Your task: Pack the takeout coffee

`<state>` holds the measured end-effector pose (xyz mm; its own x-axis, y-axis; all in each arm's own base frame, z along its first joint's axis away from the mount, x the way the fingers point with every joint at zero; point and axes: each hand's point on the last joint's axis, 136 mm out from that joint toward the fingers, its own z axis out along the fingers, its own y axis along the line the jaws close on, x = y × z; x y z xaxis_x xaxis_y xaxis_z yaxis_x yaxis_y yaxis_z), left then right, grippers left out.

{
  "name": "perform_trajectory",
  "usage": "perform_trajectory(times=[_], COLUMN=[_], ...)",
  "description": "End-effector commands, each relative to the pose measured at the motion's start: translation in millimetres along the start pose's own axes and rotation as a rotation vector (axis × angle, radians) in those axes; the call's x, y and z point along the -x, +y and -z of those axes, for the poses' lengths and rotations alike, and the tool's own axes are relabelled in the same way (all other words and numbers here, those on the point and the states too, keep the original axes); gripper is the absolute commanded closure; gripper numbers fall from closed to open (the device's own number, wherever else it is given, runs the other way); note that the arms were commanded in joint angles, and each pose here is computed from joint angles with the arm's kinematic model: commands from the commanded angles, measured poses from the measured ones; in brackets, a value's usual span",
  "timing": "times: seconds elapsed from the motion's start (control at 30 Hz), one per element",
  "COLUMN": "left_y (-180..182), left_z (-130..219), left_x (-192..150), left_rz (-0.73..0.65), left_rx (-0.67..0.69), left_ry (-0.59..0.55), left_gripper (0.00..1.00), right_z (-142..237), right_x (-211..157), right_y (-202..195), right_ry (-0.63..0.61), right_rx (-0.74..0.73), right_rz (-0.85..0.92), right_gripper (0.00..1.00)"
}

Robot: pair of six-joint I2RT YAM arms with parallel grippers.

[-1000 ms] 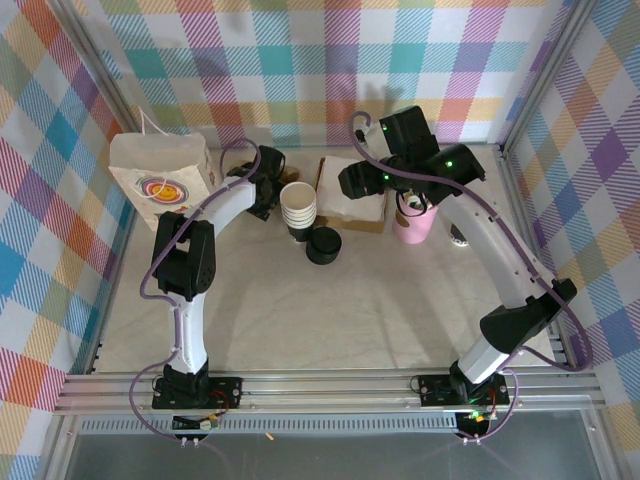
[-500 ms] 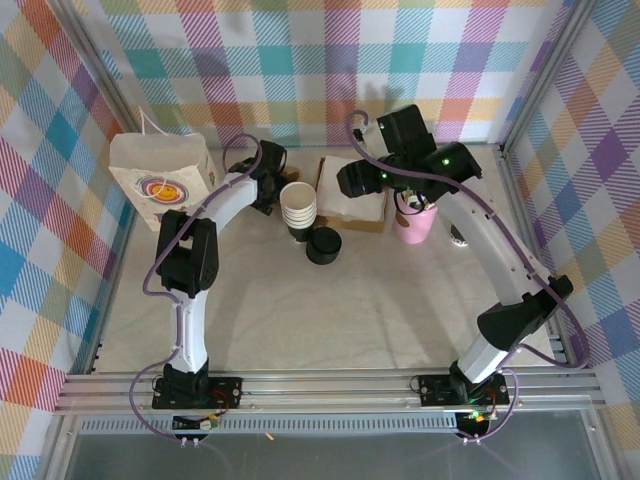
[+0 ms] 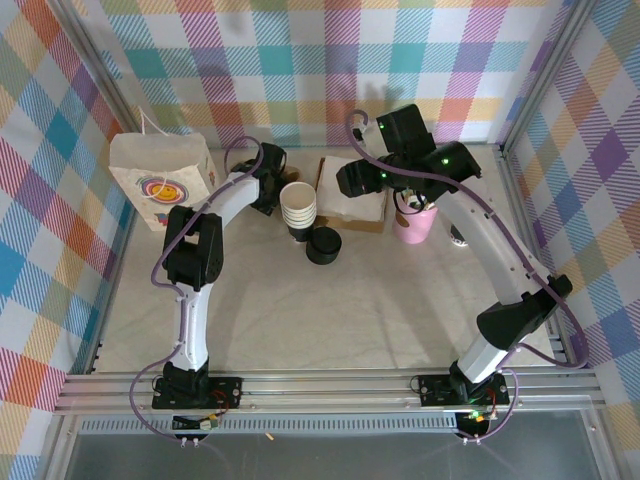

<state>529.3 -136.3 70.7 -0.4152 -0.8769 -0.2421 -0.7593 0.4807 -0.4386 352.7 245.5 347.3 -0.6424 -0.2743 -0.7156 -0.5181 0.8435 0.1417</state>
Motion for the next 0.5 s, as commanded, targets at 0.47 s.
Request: perform_trajectory(times=[0.47], left_y=[40.1], left_z=[25.8], left_x=[19.6], left_rz=[-0.043], left_rx=[0.074], left_ry=[-0.013], left_gripper=[0.57], right_z=[3.6], right_x=[8.2], right_y=[5.2], right_ry=[-0.022], right_rx=[0.033], right_rz=[-0.004], right_gripper=[0.26])
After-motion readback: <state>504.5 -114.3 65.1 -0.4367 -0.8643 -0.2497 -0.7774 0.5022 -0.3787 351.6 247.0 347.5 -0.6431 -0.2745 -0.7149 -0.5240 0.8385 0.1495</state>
